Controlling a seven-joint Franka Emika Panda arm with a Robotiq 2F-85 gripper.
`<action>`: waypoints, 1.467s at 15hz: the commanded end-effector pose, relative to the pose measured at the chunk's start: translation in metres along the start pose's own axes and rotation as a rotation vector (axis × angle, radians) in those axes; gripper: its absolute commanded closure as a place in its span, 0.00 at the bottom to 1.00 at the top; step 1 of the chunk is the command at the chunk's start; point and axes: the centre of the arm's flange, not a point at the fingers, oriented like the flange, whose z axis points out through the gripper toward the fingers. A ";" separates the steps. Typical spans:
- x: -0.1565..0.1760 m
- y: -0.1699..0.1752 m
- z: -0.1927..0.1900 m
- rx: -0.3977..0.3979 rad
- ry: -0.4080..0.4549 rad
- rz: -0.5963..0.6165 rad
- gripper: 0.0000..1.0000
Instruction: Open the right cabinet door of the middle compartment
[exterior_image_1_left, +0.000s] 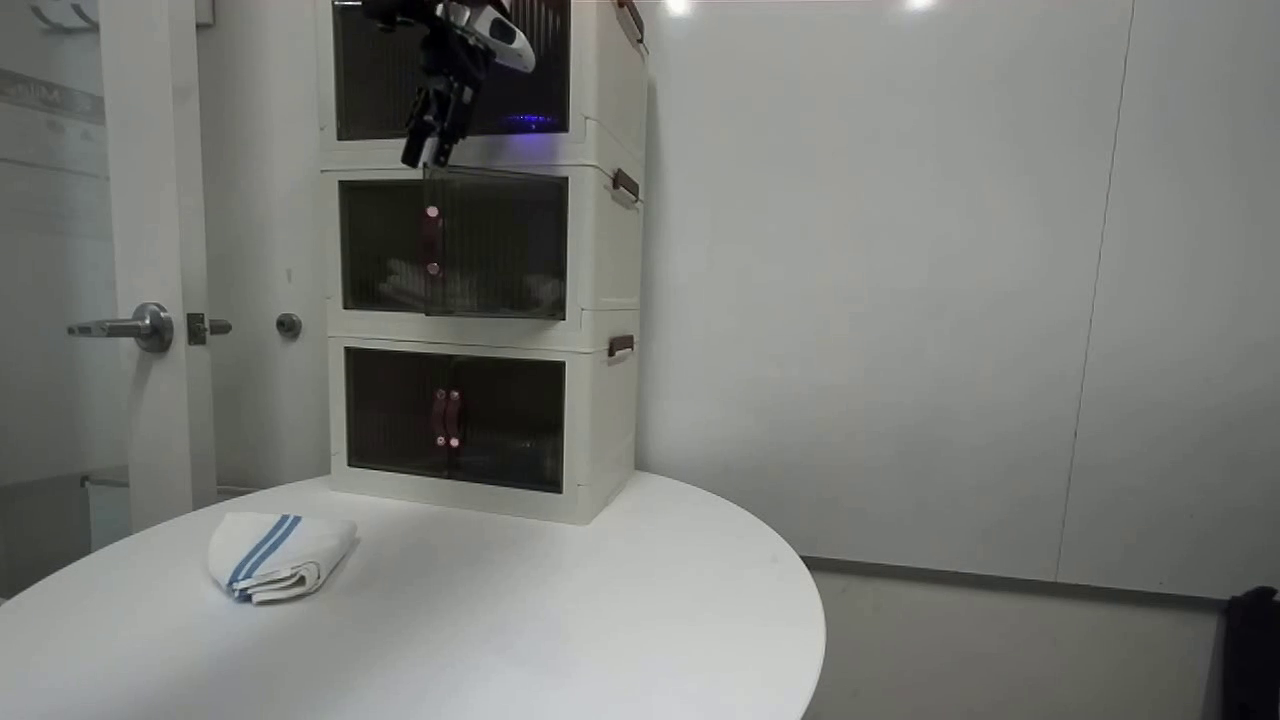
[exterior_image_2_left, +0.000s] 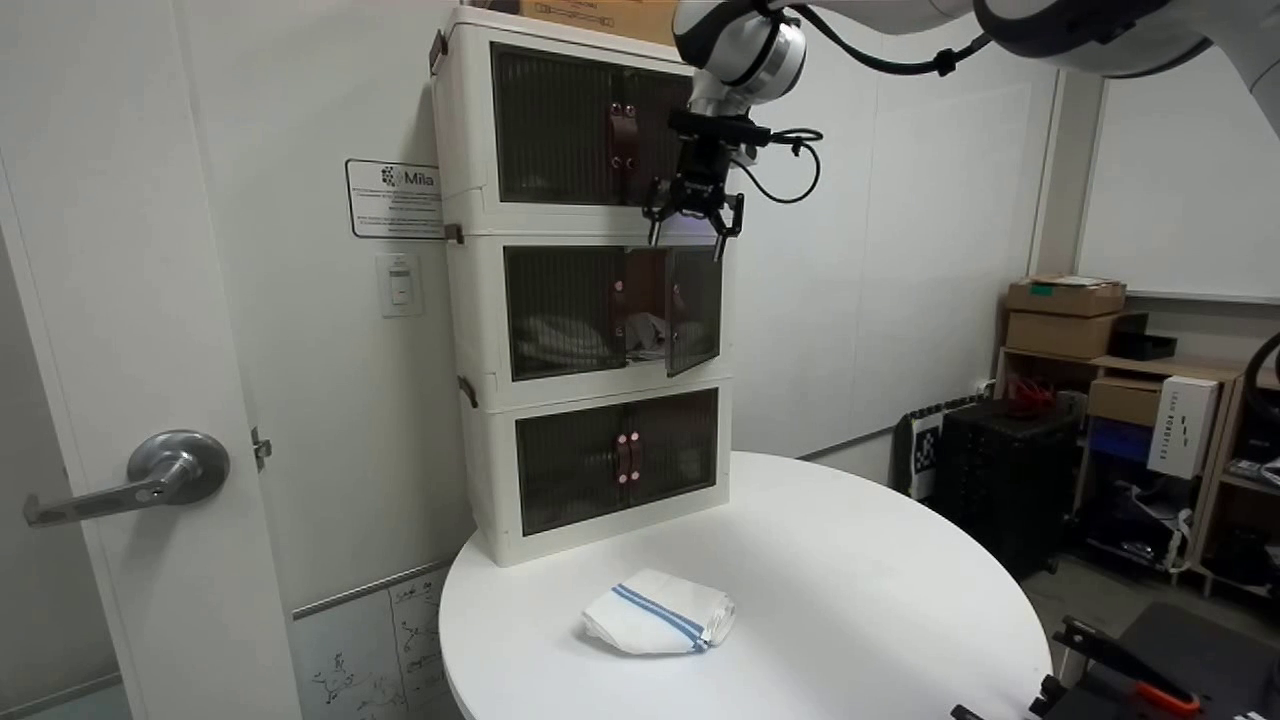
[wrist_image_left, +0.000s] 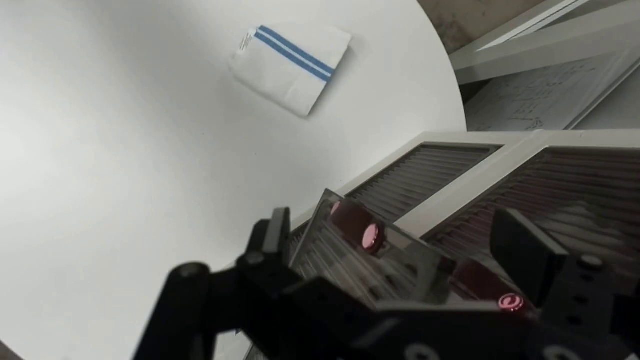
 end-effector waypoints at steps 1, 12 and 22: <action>0.013 0.004 0.002 -0.009 0.047 -0.011 0.00; 0.022 0.048 0.001 -0.047 0.073 0.079 0.00; 0.034 0.122 -0.017 -0.099 0.022 0.128 0.00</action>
